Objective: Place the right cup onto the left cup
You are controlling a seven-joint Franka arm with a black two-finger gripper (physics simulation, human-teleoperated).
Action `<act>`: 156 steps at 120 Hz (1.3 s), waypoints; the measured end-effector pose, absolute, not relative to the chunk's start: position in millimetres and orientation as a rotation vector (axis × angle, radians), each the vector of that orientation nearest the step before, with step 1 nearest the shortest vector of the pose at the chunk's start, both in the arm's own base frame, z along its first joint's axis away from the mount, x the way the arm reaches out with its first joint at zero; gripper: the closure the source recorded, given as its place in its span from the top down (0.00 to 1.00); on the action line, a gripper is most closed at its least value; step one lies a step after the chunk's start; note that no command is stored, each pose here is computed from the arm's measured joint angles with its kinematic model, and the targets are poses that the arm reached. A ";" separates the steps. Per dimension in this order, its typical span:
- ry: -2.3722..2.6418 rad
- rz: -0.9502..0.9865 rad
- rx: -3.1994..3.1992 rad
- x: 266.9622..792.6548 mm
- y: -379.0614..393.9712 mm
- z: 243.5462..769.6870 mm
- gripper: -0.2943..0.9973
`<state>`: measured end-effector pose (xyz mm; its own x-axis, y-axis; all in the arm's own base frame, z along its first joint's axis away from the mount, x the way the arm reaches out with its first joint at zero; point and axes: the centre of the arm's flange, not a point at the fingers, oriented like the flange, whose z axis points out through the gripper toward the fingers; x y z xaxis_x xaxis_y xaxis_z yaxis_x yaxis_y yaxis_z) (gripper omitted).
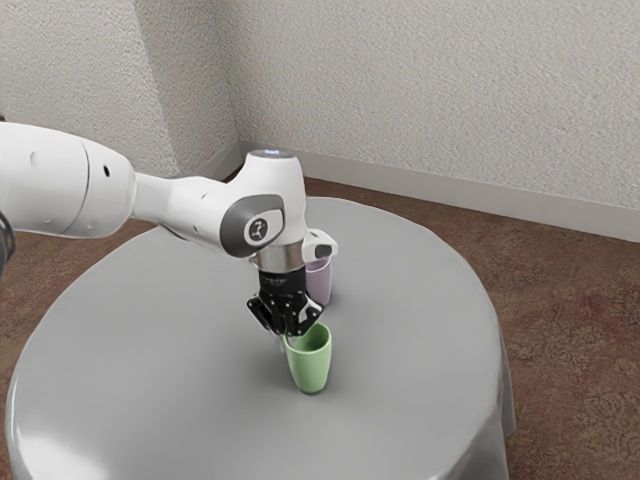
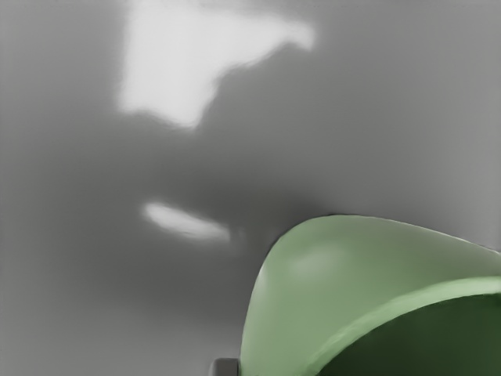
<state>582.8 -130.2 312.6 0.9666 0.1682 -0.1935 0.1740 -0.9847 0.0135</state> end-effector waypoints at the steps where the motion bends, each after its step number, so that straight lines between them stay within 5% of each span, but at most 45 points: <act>1: 0.268 -0.298 3.085 582.7 -130.2 313.4 0.18; 107: 0.171 -0.088 3.130 624.7 -127.8 459.8 0.16; 156: 0.182 -0.093 3.160 655.1 -106.2 474.6 0.16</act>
<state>655.1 -106.2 474.6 0.9917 0.1155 -0.0571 0.1140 -0.9931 -0.0280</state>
